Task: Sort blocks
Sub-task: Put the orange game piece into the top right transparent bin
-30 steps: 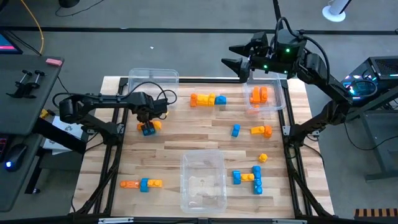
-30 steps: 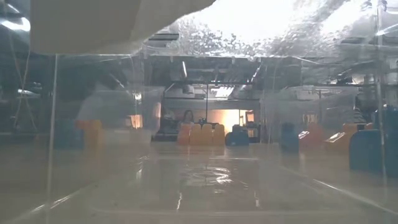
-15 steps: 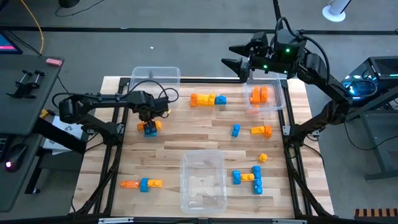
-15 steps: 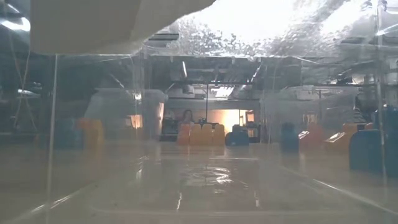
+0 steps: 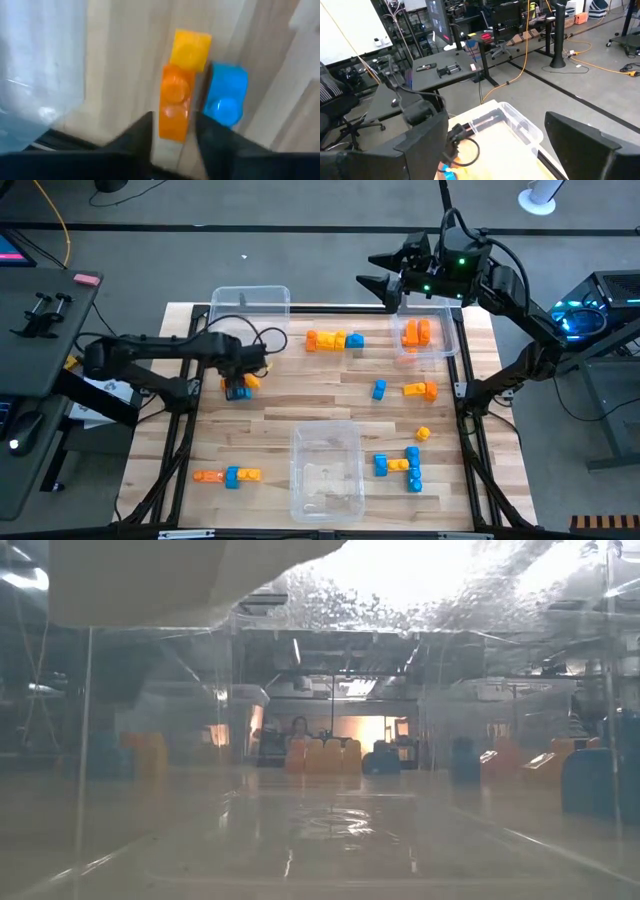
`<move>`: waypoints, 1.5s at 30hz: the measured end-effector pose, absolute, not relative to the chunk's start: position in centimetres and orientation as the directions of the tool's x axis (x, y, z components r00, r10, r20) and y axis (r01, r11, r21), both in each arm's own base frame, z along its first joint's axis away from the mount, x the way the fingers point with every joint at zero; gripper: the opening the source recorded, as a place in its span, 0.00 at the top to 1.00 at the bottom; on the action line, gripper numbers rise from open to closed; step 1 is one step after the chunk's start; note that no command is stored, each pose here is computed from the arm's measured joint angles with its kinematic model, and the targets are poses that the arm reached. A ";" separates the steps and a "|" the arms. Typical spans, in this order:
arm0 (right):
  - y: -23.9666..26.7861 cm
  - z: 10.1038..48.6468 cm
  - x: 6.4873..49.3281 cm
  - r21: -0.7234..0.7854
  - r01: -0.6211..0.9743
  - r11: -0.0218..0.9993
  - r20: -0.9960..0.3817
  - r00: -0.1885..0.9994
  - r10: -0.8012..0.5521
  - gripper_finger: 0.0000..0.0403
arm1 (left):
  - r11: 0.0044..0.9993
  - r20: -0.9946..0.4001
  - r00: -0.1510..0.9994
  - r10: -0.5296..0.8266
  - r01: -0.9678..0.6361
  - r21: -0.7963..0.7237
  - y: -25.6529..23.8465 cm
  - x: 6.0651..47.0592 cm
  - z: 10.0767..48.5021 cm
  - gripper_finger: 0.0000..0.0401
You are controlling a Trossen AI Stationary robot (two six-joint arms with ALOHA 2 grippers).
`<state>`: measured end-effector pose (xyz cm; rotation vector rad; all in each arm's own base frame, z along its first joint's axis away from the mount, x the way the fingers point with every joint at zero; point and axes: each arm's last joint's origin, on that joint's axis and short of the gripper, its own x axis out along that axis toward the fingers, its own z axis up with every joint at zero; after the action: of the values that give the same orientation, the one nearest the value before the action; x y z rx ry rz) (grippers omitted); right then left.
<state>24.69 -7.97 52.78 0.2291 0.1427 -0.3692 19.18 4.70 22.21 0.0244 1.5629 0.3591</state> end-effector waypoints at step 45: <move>-7.9 52.1 24.5 0.157 0.380 0.911 -0.252 0.908 -0.335 0.18 | 0.902 -0.948 -0.051 0.315 -0.296 0.315 2.3 20.1 18.3 1.00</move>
<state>24.54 -7.92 52.08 0.2051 0.2227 -0.3720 20.09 2.30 18.29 0.0151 1.5442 0.4962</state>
